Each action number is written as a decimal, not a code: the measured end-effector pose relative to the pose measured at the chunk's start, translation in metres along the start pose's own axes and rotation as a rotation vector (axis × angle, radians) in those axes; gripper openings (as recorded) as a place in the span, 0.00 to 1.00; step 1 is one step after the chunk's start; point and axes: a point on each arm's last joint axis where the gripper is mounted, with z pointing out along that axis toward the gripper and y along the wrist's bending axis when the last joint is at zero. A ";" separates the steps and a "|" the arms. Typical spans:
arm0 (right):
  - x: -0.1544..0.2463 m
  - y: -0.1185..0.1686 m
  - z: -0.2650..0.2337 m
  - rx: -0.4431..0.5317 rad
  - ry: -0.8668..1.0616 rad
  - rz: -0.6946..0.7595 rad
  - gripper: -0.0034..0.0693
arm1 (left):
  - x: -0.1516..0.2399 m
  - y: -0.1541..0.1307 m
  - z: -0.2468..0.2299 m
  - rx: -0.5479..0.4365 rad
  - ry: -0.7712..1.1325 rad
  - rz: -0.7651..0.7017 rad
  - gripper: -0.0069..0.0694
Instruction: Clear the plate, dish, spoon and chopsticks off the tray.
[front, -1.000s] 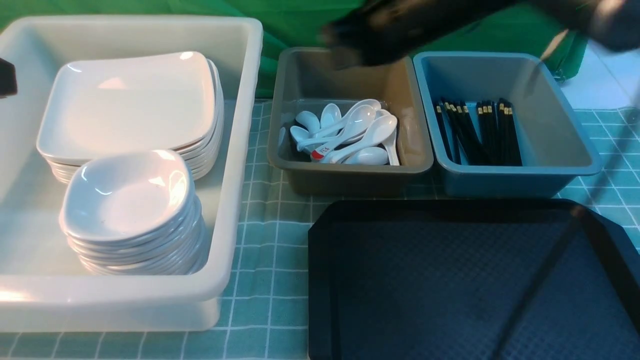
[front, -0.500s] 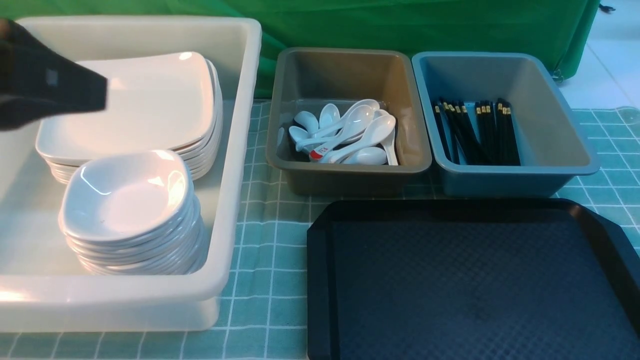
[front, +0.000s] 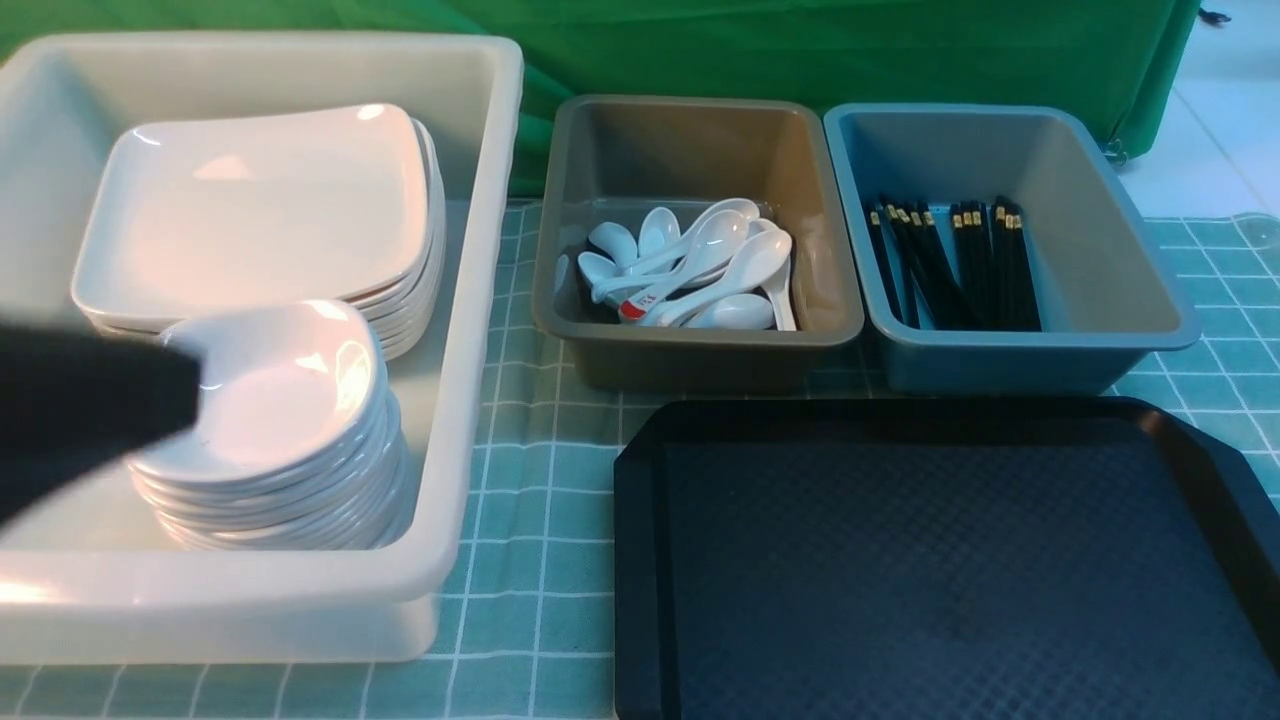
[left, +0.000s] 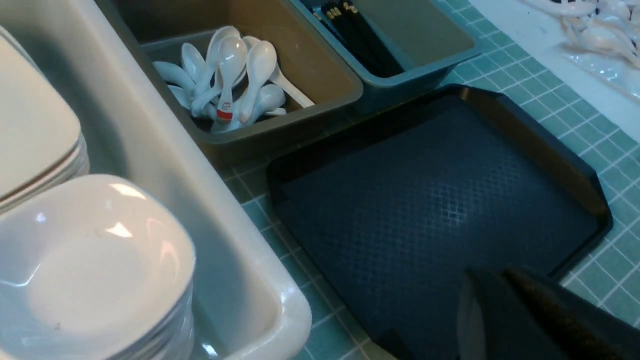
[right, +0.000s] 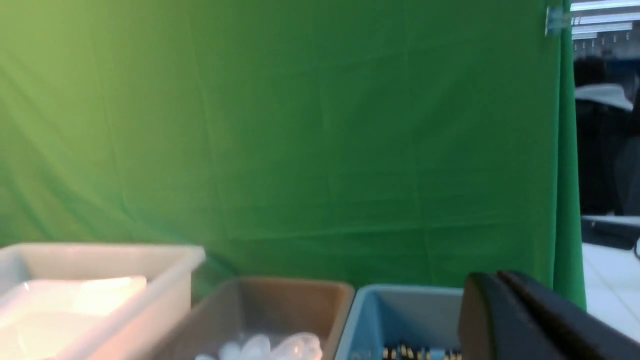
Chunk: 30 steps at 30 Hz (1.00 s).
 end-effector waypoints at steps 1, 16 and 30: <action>0.000 0.000 -0.001 -0.001 -0.008 0.000 0.10 | 0.013 -0.004 -0.010 -0.009 -0.057 0.009 0.10; 0.001 0.000 -0.001 -0.001 -0.011 -0.005 0.24 | 0.123 -0.001 -0.013 -0.072 -0.311 0.016 0.10; 0.001 0.000 -0.001 0.000 -0.010 -0.005 0.27 | 0.128 0.037 0.011 -0.385 -0.564 0.048 0.10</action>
